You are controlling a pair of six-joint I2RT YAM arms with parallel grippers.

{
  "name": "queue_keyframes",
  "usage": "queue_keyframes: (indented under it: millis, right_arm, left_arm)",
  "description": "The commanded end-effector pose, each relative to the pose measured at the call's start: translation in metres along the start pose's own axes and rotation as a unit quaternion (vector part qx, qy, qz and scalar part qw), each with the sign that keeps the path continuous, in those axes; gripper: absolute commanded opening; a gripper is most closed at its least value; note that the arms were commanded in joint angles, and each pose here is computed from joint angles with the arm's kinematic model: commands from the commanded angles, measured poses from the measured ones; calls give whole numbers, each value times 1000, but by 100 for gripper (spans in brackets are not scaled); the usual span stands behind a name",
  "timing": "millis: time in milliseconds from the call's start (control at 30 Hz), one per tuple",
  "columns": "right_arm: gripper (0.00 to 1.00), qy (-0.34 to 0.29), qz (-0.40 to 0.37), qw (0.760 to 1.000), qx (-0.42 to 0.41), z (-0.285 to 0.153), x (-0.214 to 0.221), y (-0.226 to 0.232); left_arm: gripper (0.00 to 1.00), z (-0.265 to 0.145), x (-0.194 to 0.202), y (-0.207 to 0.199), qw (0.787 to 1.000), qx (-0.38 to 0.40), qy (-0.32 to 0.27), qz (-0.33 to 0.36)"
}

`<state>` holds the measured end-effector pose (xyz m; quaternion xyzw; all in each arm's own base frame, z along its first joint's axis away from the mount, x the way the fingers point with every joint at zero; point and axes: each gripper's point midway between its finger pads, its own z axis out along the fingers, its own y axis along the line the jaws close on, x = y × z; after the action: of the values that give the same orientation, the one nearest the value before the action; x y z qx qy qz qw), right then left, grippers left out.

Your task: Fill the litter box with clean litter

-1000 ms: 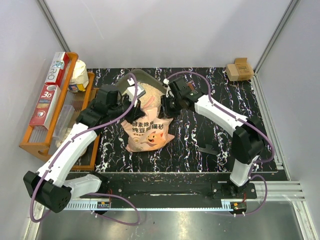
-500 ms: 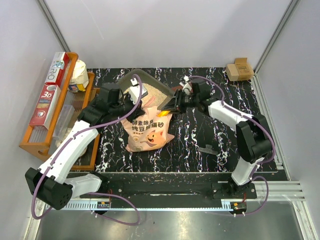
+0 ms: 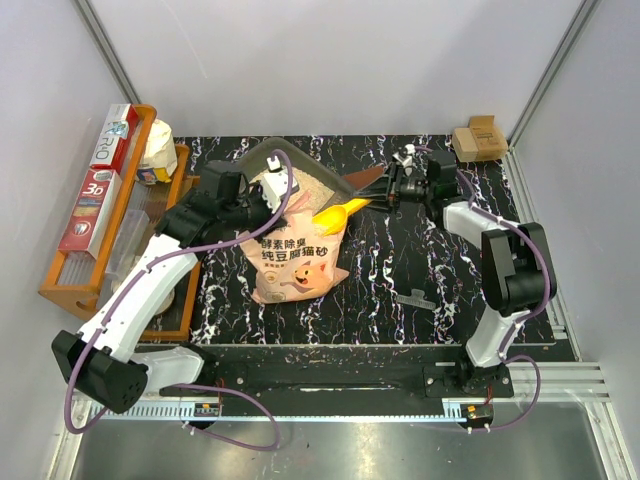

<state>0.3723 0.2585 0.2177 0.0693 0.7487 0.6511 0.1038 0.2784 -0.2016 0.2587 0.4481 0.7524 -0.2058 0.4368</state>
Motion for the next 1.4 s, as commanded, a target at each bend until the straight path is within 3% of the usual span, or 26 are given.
queue_keyframes:
  millis: [0,400,900,1200,1367]
  right_arm:
    - [0,11,-11,999,-29,-27,-6,28]
    - [0,26,1,999,-28,-35,-16,14]
    - [0,19,5,998,-55,-50,-38,31]
    - [0,-65,-66,995,-26,-43,-100,62]
    - [0,-125,-94,987,26,-38,-134,55]
  left_arm:
    - [0,-19,-50,14,995,-36,-68,55]
    - [0,-26,-54,16,994,-46,-74,72]
    - [0,-27,-49,18,993,-51,-61,89]
    - [0,-30,-19,2,995,-29,-35,91]
    - [0,-31,-18,-2,995,-23,-38,91]
